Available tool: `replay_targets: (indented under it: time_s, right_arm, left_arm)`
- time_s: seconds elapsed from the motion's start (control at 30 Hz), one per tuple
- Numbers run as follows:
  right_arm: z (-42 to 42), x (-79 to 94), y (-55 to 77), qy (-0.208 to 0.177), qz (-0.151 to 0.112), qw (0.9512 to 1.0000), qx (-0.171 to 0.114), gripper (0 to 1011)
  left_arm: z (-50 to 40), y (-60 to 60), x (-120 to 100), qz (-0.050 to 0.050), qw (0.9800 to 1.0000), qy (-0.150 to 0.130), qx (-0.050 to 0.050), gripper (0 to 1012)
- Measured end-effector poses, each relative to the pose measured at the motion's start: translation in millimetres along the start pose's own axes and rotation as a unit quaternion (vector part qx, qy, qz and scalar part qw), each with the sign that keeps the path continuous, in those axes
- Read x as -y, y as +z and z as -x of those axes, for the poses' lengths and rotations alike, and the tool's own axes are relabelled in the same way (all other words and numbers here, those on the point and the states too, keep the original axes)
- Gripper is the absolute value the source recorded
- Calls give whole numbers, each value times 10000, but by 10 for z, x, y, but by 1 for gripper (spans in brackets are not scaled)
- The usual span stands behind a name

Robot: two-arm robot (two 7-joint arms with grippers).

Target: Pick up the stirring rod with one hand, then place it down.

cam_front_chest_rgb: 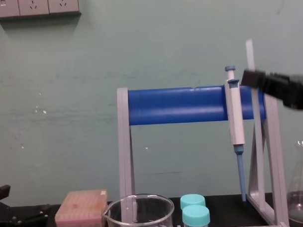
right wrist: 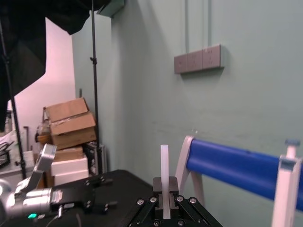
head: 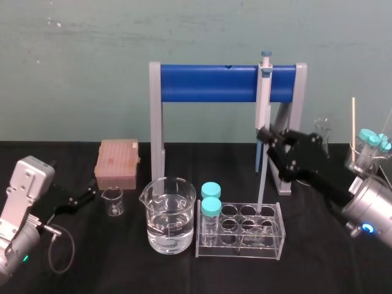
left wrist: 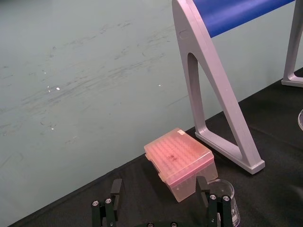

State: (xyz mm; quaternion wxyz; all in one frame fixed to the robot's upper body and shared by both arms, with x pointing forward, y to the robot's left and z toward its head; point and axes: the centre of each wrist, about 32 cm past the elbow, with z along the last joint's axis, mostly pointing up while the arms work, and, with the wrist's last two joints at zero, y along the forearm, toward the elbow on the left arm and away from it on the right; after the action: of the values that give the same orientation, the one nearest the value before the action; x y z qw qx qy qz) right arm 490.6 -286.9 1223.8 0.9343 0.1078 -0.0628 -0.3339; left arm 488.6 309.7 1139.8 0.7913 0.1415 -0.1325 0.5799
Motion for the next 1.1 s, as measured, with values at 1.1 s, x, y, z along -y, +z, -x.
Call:
replay_targets:
  time_s: [1.1]
  right_arm:
    - [-190, -152, -625, 81, 507, 9980, -371, 68]
  left_arm:
    - [0, 0, 0, 0, 10000, 0, 0, 1000]
